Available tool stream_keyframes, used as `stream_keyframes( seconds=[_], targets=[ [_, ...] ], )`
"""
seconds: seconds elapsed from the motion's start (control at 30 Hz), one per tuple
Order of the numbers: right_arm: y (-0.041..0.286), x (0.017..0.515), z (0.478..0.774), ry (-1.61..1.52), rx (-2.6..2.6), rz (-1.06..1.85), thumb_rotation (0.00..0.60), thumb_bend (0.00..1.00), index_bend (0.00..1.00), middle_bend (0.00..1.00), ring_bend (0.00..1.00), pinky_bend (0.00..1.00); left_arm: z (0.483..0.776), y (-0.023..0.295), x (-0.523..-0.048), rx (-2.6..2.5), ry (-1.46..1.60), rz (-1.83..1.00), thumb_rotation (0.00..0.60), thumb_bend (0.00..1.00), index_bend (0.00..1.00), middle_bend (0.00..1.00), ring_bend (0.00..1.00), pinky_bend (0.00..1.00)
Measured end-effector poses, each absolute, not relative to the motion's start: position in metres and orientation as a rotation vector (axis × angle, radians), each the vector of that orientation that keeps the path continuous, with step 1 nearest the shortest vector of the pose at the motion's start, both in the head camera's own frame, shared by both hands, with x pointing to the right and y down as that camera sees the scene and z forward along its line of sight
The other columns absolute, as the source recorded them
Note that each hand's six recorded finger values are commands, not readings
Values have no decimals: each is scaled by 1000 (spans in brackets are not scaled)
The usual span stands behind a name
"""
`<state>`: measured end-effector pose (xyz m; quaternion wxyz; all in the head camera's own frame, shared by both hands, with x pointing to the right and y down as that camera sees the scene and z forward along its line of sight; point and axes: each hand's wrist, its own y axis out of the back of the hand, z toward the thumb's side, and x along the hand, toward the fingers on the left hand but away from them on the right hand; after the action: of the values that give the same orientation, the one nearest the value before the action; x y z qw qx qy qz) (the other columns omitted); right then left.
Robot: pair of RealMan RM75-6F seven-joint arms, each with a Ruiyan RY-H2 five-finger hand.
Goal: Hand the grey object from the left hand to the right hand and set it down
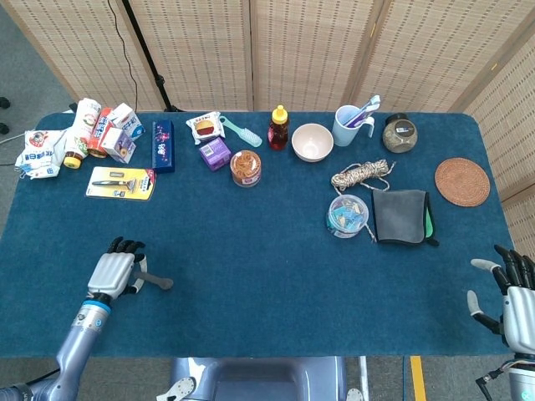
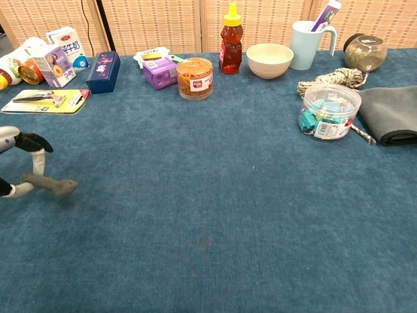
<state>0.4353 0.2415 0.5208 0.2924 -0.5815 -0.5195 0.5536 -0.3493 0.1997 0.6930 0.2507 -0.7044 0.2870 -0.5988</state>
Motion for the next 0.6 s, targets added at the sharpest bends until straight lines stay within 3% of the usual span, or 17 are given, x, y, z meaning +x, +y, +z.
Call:
stream_keyframes(
  seconds=[0.6],
  targets=[
    [220,410,519,-1356,-1634,1352,600,427,381,140,33,18,637,126,-339,-1824,769,-1445,600,508,745,257,148,0]
  ],
)
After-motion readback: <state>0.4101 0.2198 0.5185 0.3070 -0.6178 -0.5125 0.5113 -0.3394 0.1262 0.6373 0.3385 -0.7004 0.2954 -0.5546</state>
